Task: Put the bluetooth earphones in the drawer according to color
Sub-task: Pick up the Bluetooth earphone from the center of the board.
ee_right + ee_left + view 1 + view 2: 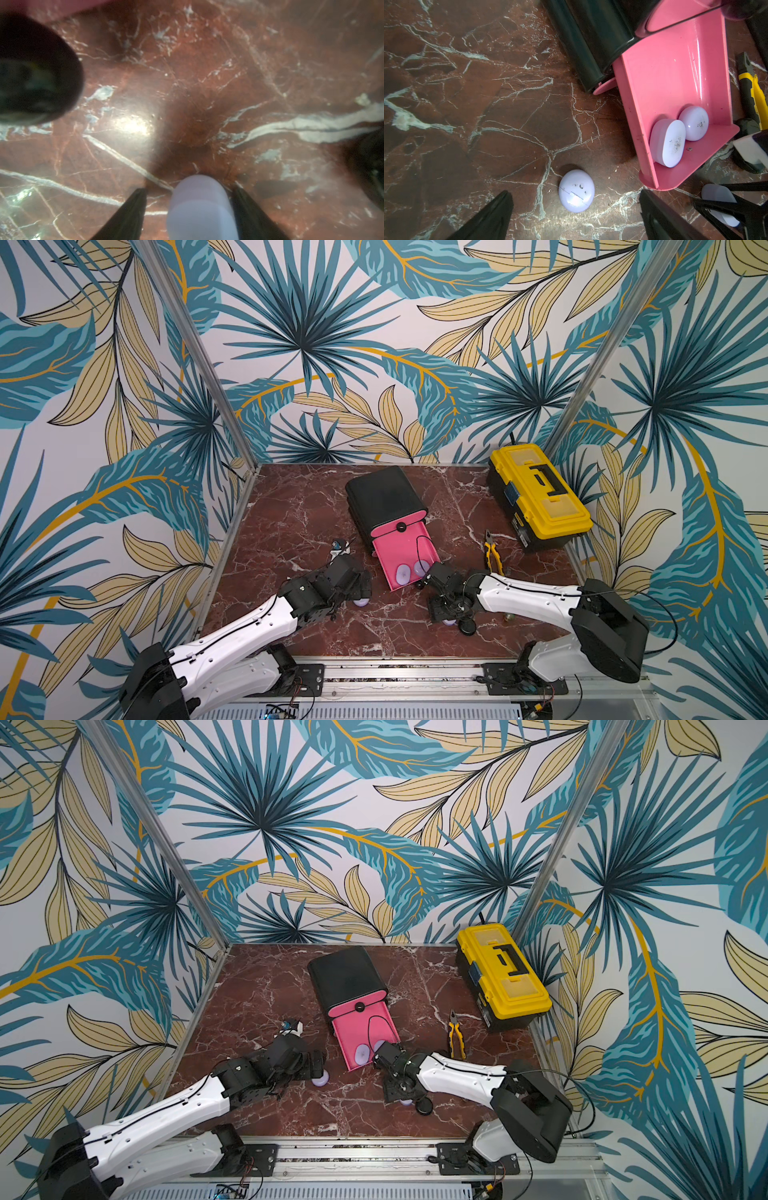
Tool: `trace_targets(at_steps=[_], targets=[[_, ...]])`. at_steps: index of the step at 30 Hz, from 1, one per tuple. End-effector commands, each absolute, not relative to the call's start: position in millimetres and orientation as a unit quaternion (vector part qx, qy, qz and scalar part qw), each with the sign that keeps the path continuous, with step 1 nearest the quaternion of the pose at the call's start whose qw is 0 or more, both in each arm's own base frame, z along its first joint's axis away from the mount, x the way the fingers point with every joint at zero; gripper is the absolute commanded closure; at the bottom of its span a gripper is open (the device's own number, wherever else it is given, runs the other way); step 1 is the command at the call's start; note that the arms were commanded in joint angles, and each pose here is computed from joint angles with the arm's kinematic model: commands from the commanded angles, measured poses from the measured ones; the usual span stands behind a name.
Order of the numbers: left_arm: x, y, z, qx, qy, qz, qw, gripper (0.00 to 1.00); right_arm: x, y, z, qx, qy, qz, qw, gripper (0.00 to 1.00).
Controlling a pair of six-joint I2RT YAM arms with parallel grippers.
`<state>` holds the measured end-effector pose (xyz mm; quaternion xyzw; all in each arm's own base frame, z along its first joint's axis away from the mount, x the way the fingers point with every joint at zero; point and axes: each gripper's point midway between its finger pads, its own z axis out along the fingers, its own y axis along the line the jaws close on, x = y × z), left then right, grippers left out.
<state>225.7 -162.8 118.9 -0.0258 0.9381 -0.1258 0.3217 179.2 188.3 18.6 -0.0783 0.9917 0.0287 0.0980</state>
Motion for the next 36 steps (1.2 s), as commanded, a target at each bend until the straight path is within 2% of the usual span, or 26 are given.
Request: trace_targets(at_steps=[1, 10, 19, 28, 36], targets=[[224.8, -158.8, 113.0, -0.029, 0.938, -0.124, 0.321, 0.0, 178.7, 179.1, 18.3, -0.079, 0.992, -0.009, 0.098, 0.34], [223.3, -156.3, 110.0, -0.032, 0.939, -0.123, 0.321, 0.0, 176.6, 173.3, 21.1, -0.072, 0.992, -0.022, 0.104, 0.55], [223.3, -151.9, 109.4, -0.036, 0.938, -0.116, 0.325, 0.0, 191.0, 180.9, 51.6, -0.064, 0.985, 0.009, 0.157, 0.58], [222.6, -148.0, 107.3, -0.038, 0.938, -0.11, 0.328, 0.0, 222.2, 198.7, 114.9, -0.089, 0.964, 0.038, 0.247, 0.59], [223.5, -146.9, 109.2, -0.038, 0.936, -0.11, 0.331, 0.0, 262.1, 214.5, 166.9, -0.139, 0.934, 0.016, 0.327, 0.59]])
